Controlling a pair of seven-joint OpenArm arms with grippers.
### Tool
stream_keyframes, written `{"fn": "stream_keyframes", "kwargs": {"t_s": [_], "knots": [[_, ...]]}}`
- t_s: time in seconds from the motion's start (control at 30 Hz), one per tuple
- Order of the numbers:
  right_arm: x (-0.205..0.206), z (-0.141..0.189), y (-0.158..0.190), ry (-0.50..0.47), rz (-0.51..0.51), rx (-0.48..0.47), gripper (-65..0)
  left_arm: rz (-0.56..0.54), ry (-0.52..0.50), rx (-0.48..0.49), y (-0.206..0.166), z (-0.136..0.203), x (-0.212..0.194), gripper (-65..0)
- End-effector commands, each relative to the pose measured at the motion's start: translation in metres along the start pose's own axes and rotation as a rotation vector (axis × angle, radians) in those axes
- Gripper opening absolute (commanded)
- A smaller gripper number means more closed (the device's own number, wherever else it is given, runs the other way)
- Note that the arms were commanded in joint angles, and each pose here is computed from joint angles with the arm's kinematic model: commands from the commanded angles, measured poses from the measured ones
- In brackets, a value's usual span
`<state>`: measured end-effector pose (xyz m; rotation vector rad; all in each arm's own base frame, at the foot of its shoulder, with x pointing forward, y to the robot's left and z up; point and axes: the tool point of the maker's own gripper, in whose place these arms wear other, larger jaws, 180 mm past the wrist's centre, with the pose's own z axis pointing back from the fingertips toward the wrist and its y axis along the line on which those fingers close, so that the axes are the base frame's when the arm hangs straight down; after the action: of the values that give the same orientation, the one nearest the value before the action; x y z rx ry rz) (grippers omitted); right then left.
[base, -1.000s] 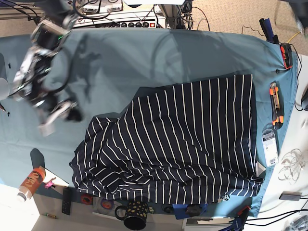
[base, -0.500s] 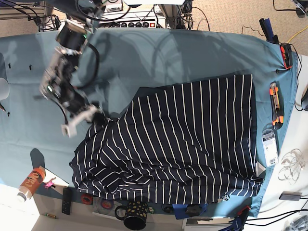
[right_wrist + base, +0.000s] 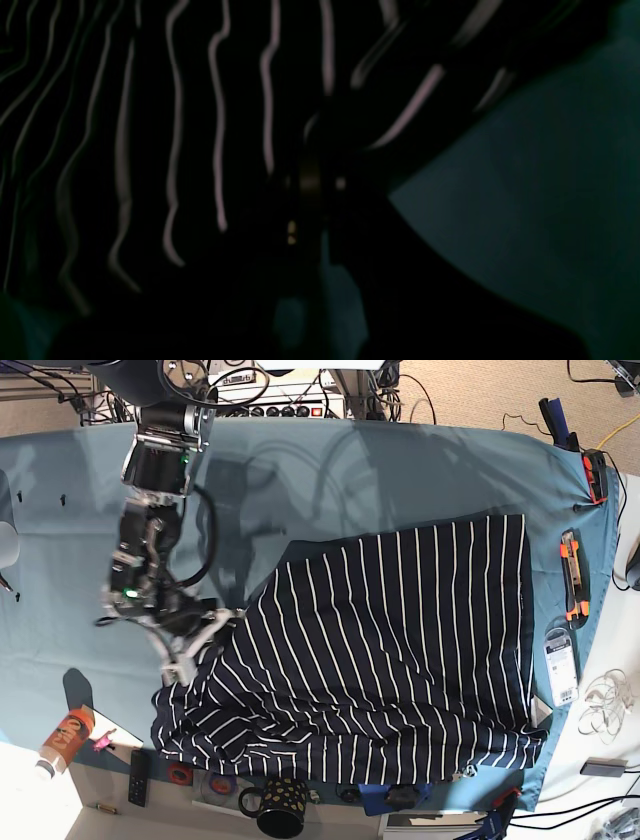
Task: Layout the t-shirt on the table in an organized manner, then fold the t-shirt properly
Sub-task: 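Grasp the bunched shirt edge with the right gripper and drag it outward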
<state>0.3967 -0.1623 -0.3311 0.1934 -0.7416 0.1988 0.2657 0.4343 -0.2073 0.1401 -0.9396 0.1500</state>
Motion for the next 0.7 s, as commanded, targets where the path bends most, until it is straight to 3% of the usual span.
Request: {"fn": "stream_keyframes", "kwargs": {"t_s": [0.0,0.13,0.23,0.33,0.4,0.57,0.67], "knots": [[0.034,0.021,-0.001,-0.098,0.038,-0.019,-65.0,-0.027,-0.06,0.009,0.003,0.007,0.021,-65.0],[0.062,0.076,-0.006,-0.228,0.156,-0.156,-65.0,-0.028,-0.059,0.01,0.003,0.007,0.021,-65.0],[0.051,0.092,-0.016,-0.256,0.146,-0.21,-65.0,-0.029,-0.054,0.013,0.004,0.007,0.02,-65.0],[0.033,0.106,-0.02,-0.26,0.085,-0.187,-65.0,-0.029,-0.055,0.011,0.004,0.007,0.02,-65.0],[0.029,0.123,-0.021,-0.321,0.033,-0.151,-65.0,-0.028,-0.056,0.01,0.003,0.007,0.02,-65.0],[0.013,0.176,-0.015,-0.458,0.054,-0.035,-65.0,-0.028,-0.057,0.01,0.003,0.007,0.02,-65.0],[0.007,0.211,-0.026,-0.539,0.059,-0.081,-65.0,-0.028,-0.062,0.01,0.003,0.007,0.021,-65.0]]}}
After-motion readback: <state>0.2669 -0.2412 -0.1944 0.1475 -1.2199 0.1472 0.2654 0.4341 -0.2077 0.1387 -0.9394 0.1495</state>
